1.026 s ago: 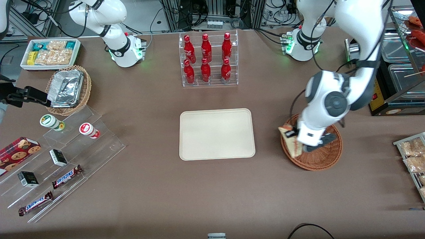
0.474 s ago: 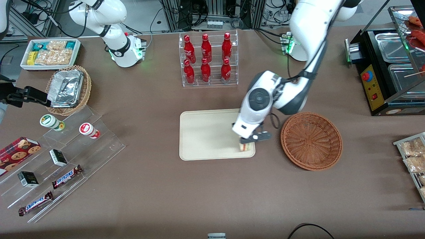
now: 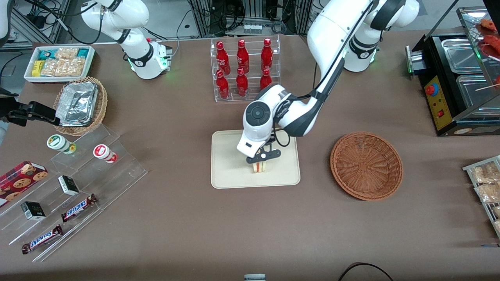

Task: Place sandwich from basket to tray
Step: 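Carry the sandwich with the left gripper over the cream tray, then lower the sandwich onto the tray and open the left gripper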

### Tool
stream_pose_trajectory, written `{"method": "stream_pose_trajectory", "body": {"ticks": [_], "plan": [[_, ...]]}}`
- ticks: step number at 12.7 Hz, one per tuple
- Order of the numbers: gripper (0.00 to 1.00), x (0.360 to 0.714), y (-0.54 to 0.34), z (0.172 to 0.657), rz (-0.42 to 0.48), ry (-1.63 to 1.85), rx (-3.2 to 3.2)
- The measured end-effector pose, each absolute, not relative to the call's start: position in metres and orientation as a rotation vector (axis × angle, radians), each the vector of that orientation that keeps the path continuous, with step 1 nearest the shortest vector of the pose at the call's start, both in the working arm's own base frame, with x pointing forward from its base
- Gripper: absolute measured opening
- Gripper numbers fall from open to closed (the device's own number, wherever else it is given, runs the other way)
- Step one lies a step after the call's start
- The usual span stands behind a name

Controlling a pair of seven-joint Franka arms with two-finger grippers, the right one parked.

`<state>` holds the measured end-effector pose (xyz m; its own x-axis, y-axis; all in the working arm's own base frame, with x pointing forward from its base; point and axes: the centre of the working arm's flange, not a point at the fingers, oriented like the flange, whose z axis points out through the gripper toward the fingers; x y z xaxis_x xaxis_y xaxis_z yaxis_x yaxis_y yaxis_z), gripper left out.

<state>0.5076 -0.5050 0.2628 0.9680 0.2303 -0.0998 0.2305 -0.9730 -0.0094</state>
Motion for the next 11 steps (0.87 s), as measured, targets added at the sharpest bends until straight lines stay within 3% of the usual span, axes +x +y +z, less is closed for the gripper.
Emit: {"method": "stream_pose_trajectory", "body": {"ticks": [8, 9, 11], "plan": [[0.18, 0.514, -0.502, 0.239, -0.119, 0.587, 3.146], [0.25, 0.515, -0.503, 0.236, -0.120, 0.600, 3.144], [0.48, 0.516, -0.504, 0.236, -0.118, 0.608, 3.140]]}}
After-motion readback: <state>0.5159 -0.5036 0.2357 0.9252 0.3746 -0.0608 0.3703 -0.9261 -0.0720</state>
